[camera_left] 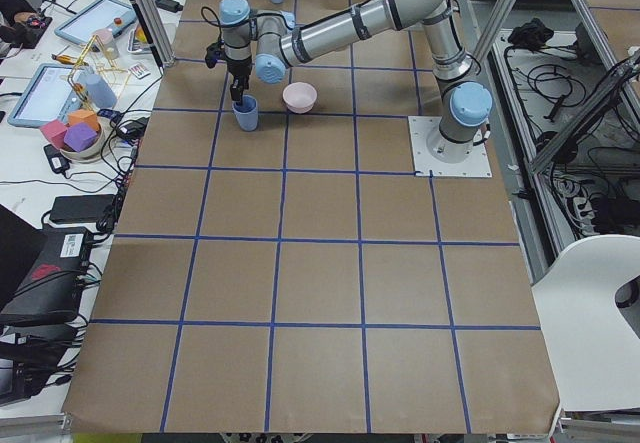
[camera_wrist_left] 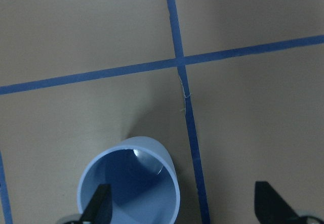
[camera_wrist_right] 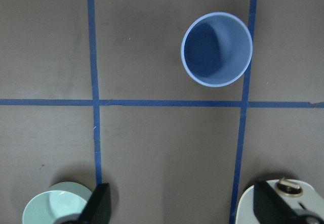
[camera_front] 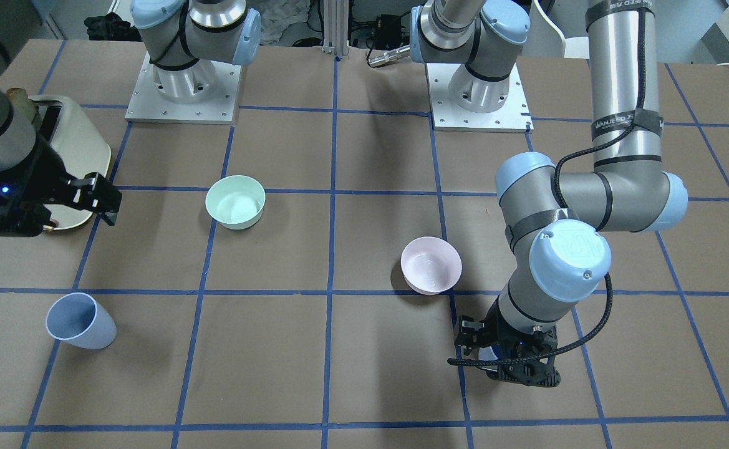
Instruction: Stack blue cups with both arms
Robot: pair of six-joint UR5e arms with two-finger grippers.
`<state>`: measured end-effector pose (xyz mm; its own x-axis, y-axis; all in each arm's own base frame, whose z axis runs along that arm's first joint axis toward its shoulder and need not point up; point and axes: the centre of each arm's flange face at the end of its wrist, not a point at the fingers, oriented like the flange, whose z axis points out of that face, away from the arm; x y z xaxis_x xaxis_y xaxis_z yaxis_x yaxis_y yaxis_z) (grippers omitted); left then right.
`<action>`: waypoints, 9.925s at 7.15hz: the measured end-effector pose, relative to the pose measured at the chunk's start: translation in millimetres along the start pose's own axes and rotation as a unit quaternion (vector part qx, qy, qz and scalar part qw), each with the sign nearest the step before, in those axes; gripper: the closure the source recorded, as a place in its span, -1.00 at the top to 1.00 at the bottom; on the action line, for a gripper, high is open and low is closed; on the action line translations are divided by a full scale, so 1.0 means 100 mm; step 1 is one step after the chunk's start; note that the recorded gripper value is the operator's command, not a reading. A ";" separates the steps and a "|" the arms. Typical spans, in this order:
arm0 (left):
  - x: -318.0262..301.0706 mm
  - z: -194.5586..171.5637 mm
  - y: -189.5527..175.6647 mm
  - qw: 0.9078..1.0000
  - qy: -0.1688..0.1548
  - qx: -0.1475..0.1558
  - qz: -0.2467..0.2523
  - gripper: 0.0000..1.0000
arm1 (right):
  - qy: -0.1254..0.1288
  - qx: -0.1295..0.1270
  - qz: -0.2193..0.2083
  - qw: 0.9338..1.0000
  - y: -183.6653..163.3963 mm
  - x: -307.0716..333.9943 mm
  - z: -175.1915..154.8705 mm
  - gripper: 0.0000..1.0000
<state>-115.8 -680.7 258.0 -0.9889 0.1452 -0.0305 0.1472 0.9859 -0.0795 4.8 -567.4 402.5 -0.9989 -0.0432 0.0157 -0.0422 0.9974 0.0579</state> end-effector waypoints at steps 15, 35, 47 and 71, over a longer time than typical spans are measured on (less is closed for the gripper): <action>2.08 -1.02 0.73 0.991 0.009 -0.015 -0.130 -1.00 | -0.004 -0.008 -0.035 0.999 -0.91 0.85 1.45 -1.00; 3.06 -0.57 1.80 0.983 0.005 -0.078 -0.165 1.00 | -0.055 -0.046 -0.050 0.996 -0.77 0.34 0.66 -1.00; 0.53 -2.86 1.61 0.999 0.022 0.031 -0.038 1.00 | -0.046 -0.117 0.001 0.992 0.75 -2.51 0.03 -1.00; 0.50 -2.91 1.86 0.999 0.006 -0.009 -0.044 1.00 | -0.020 0.010 0.064 0.998 0.77 -1.63 -0.86 1.00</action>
<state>-143.8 -466.2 531.6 -0.9982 0.0587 -0.0122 0.0594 0.9962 -0.0631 166.4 -488.4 490.6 -0.9960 0.0871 -0.0179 0.0864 0.9955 0.0381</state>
